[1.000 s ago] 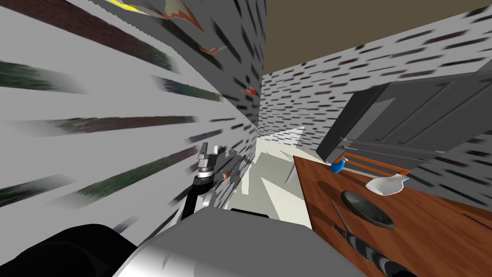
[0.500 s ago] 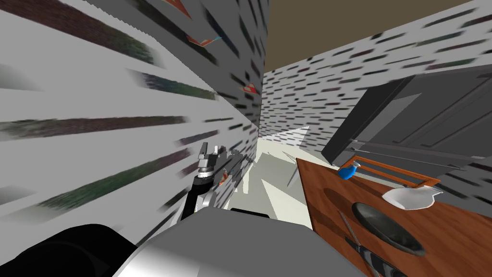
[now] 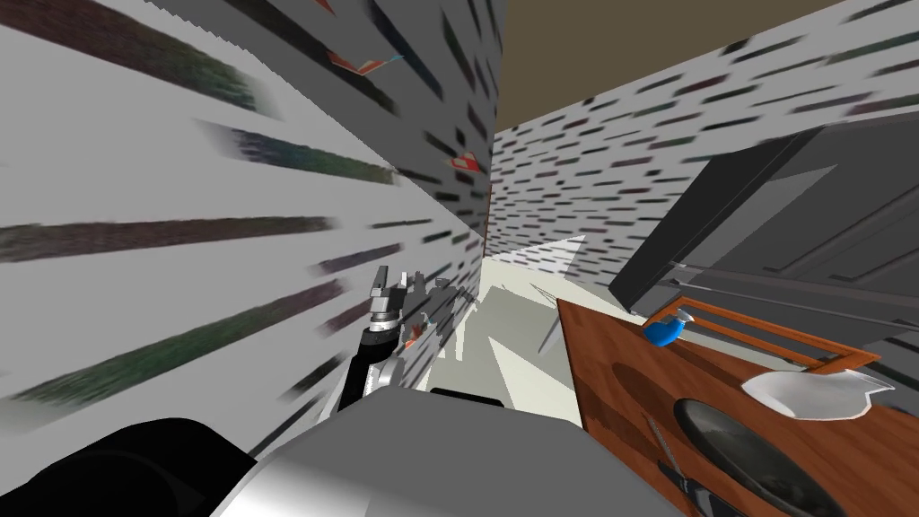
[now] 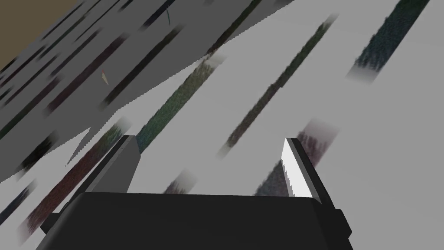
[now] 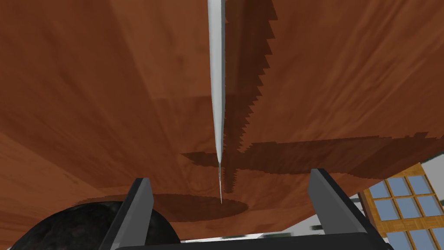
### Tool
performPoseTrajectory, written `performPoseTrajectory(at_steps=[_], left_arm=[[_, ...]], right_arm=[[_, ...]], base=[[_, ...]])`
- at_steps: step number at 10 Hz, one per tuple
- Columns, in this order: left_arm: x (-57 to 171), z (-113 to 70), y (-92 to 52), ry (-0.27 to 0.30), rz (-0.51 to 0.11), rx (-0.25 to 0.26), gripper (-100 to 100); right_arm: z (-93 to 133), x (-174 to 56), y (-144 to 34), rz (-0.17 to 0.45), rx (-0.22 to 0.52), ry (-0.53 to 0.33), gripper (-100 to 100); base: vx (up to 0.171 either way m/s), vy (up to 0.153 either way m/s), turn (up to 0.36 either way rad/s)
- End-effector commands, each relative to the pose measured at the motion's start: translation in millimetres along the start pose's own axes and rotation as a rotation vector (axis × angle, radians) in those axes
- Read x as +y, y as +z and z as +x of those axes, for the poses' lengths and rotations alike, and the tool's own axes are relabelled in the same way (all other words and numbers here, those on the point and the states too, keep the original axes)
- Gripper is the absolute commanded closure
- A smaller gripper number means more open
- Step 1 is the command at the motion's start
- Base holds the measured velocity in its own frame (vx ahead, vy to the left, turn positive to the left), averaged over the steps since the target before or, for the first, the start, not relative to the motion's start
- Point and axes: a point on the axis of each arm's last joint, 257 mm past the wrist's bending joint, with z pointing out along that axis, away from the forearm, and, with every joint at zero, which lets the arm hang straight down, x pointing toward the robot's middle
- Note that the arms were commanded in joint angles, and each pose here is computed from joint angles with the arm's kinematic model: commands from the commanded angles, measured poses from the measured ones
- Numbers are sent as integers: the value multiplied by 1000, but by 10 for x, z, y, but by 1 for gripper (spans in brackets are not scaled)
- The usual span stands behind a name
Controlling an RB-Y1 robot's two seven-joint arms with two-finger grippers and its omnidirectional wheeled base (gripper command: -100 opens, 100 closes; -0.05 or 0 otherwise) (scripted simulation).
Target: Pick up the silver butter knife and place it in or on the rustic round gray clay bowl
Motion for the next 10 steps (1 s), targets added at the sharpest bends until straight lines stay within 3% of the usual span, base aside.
performPoseTrajectory(at_steps=[1, 10], left_arm=[[0, 0, 0, 0, 0, 0, 0], [0, 0, 0, 0, 0, 0, 0]], right_arm=[[-4, 33, 40, 5, 5, 10, -100], [-92, 234, 269, 40, 9, 63, -100]], base=[[-30, -23, 63], [-70, -26, 72]])
